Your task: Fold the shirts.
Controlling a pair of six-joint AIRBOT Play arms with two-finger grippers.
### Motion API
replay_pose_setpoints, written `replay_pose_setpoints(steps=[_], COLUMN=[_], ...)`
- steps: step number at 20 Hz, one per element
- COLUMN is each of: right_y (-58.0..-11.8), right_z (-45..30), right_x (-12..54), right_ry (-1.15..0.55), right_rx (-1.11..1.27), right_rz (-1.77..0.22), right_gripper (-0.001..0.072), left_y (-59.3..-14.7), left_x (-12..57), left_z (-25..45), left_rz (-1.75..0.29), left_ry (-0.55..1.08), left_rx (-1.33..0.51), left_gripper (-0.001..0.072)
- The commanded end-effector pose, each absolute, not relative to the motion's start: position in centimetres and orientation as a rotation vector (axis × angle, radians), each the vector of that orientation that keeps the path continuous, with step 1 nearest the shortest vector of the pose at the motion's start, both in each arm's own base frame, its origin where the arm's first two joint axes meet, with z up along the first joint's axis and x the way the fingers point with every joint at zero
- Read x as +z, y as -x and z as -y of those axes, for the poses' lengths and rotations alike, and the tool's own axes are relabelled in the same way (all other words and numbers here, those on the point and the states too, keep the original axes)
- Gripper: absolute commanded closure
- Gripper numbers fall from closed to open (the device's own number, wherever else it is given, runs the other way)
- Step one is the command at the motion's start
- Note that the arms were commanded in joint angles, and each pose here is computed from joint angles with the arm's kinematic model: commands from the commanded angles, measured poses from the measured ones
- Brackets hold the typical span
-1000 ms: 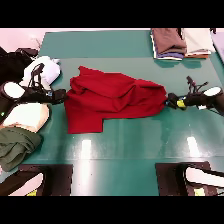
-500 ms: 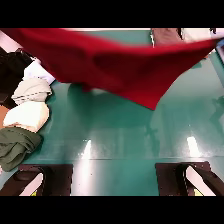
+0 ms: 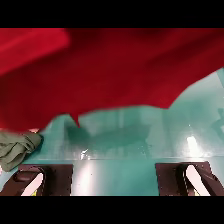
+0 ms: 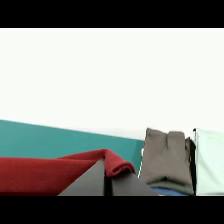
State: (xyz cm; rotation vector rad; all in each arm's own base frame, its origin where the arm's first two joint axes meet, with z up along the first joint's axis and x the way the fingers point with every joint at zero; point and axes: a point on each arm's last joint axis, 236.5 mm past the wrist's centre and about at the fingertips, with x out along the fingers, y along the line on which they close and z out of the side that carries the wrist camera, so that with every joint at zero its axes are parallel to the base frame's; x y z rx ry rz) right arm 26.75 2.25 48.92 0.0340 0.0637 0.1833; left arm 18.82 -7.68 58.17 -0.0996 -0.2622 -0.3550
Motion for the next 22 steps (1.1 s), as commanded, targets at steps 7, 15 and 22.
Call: replay_pose_setpoints(steps=[7,15,22], right_y=[-38.7,-46.8,-48.5], right_z=[-1.9,-1.6,1.3], right_x=[27.4,4.7,7.9], right_ry=[-0.175,-0.154,-0.136], right_rx=[0.298,0.183,0.171], right_rz=[-0.77,-1.194,-1.174], right_gripper=[0.0698,0.0698,0.0698], left_y=[-40.0,-50.4,-50.5], left_x=[28.2,7.2,7.2], left_z=[9.2,8.9,6.0], left_rz=[-0.637,-0.938,-1.014], left_ry=[0.189,0.252,0.251], left_rx=[-0.309,-0.232,-0.236], left_gripper=[0.0683,0.0684,0.0684])
